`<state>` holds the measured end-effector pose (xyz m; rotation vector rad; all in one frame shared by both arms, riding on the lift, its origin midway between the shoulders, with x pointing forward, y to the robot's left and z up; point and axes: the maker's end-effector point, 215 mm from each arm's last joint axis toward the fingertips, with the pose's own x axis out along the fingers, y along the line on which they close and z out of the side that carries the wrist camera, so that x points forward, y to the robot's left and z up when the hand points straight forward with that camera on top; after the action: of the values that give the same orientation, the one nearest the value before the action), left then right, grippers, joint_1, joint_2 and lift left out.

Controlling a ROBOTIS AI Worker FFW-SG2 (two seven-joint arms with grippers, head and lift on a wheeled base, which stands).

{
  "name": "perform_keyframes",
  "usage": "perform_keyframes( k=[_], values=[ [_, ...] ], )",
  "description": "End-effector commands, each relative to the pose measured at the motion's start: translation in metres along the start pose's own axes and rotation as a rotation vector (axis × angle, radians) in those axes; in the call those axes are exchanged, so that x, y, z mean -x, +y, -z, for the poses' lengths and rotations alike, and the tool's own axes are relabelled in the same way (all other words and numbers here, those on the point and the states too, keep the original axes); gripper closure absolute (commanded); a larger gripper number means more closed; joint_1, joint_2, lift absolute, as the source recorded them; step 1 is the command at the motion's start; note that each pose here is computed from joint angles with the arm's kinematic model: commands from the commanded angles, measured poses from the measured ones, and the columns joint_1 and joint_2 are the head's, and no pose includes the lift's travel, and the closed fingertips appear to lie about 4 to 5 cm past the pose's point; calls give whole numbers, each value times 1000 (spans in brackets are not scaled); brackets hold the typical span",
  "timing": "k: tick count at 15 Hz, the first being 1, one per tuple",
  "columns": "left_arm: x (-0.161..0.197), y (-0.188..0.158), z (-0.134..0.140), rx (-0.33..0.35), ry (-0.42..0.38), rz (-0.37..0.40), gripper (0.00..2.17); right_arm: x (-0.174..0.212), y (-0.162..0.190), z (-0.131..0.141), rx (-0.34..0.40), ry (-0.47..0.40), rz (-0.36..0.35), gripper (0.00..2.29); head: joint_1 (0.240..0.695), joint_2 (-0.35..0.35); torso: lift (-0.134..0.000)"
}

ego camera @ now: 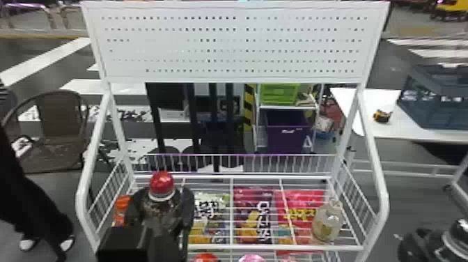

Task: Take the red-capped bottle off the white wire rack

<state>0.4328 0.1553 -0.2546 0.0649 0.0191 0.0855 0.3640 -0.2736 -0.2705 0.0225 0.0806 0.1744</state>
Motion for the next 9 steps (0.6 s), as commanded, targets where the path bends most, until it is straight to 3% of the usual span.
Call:
perform_keyframes(
  k=[1, 9],
  values=[
    [11, 10, 10, -22, 12, -15, 1872, 2, 1, 1, -5, 4, -2, 920, 499, 0, 0],
    [9, 18, 15, -33, 0, -34, 1872, 7, 8, -3, -4, 2, -15, 920, 499, 0, 0]
  ],
)
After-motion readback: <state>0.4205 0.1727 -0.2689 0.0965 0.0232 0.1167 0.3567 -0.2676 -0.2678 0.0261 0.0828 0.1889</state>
